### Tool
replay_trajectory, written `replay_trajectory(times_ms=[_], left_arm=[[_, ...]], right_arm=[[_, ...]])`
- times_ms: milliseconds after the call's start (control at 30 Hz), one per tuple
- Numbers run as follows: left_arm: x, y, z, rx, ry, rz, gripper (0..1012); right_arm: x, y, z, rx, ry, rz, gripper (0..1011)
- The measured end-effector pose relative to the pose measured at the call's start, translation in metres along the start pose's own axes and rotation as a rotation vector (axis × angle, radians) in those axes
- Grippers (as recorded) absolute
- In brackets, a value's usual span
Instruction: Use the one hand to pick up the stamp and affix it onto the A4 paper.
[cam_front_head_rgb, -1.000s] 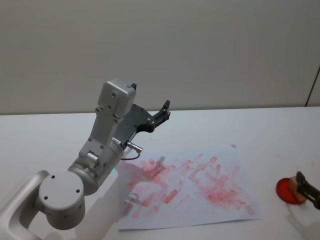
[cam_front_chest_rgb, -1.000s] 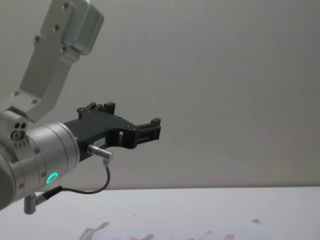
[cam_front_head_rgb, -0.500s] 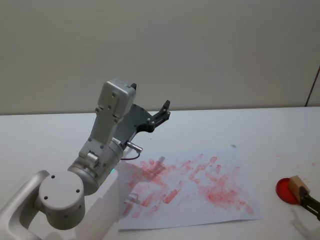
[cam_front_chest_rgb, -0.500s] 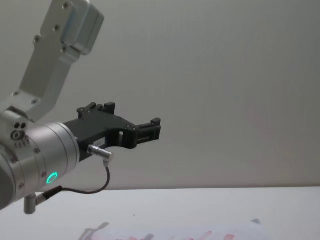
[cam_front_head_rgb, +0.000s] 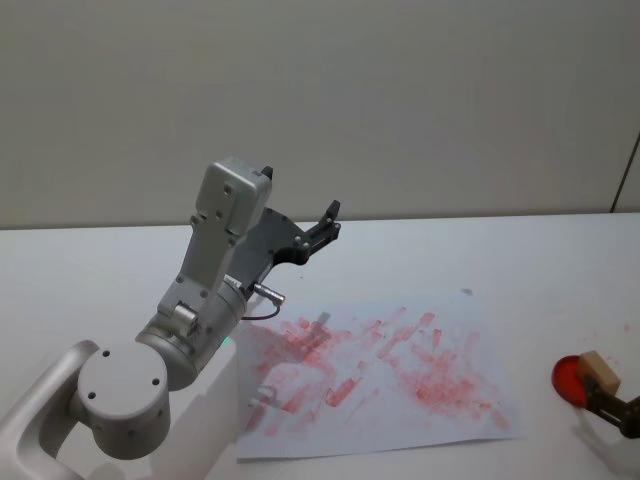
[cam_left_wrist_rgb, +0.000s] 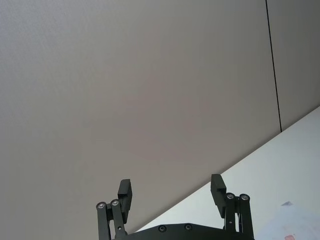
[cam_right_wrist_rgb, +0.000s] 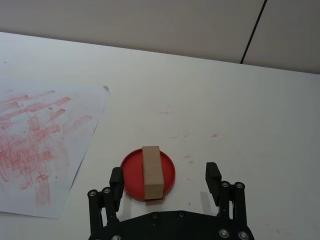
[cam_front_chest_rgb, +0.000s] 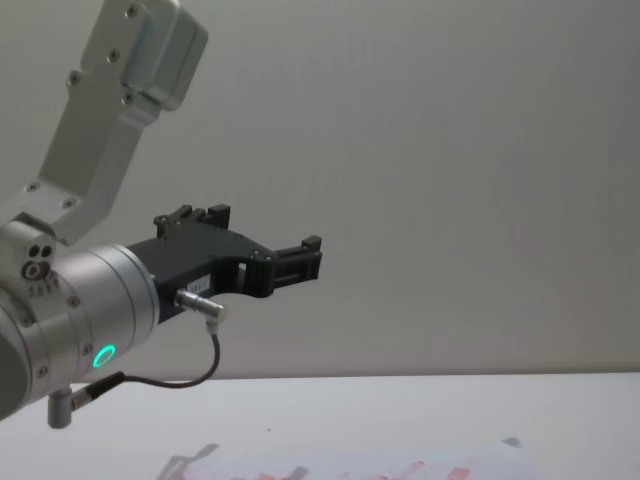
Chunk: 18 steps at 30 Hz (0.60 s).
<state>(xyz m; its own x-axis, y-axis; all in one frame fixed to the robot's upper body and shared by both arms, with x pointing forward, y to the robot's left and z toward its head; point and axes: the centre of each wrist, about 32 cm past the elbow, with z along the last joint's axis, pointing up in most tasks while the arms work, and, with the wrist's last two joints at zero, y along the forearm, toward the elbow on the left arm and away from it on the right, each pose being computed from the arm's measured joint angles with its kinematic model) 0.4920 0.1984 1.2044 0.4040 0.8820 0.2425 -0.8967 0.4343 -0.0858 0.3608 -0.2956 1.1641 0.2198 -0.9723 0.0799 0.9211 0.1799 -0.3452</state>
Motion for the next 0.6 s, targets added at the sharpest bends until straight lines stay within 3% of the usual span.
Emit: replay_trajectory(times_ms=[400,600], left_arm=[[0.0,0.0,0.0,0.0,0.0,0.0,1001],[0.0,0.0,0.0,0.0,0.0,0.0,1001]], right_arm=[[0.001,0.024,0.001,-0.028,-0.011,0.045,994],[0.001,0.03,0.002,-0.034,-0.014,0.057,865]])
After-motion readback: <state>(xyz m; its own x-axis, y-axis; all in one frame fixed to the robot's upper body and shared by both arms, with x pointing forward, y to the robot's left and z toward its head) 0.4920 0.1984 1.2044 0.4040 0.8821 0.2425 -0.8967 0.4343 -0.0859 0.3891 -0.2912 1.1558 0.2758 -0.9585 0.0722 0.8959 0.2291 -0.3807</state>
